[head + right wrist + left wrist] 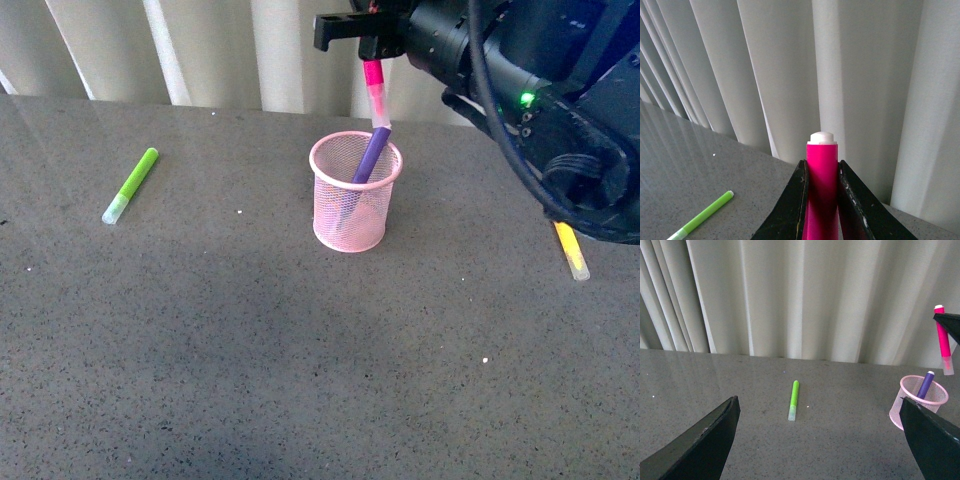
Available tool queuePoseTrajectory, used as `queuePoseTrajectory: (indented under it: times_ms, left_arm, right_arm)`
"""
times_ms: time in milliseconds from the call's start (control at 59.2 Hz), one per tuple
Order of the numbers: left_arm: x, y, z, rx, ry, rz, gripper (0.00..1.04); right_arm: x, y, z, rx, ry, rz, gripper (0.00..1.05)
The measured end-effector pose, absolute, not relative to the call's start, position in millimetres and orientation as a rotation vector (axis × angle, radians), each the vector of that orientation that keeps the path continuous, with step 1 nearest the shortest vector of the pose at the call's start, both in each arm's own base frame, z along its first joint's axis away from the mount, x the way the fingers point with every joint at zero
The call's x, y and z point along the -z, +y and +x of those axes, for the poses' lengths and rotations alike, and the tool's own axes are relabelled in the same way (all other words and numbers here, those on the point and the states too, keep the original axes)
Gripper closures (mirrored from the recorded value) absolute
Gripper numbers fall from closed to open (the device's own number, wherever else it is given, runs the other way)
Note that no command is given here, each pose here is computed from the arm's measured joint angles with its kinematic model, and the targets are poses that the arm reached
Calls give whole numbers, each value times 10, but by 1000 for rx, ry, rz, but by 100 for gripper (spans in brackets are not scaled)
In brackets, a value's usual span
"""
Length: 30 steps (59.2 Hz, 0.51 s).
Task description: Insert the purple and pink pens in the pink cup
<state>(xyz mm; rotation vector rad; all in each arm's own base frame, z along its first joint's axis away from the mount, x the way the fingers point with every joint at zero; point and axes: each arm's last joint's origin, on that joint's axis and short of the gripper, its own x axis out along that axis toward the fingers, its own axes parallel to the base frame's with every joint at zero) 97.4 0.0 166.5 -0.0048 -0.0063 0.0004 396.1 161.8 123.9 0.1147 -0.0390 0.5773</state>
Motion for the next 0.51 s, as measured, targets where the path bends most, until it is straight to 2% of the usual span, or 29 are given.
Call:
queuePoseTrajectory:
  times_ms: [507]
  left_arm:
    - [-1665,0,974,0,-6,-5,7]
  right_arm:
    - [-921,1889,4042,-619,-6,74,93]
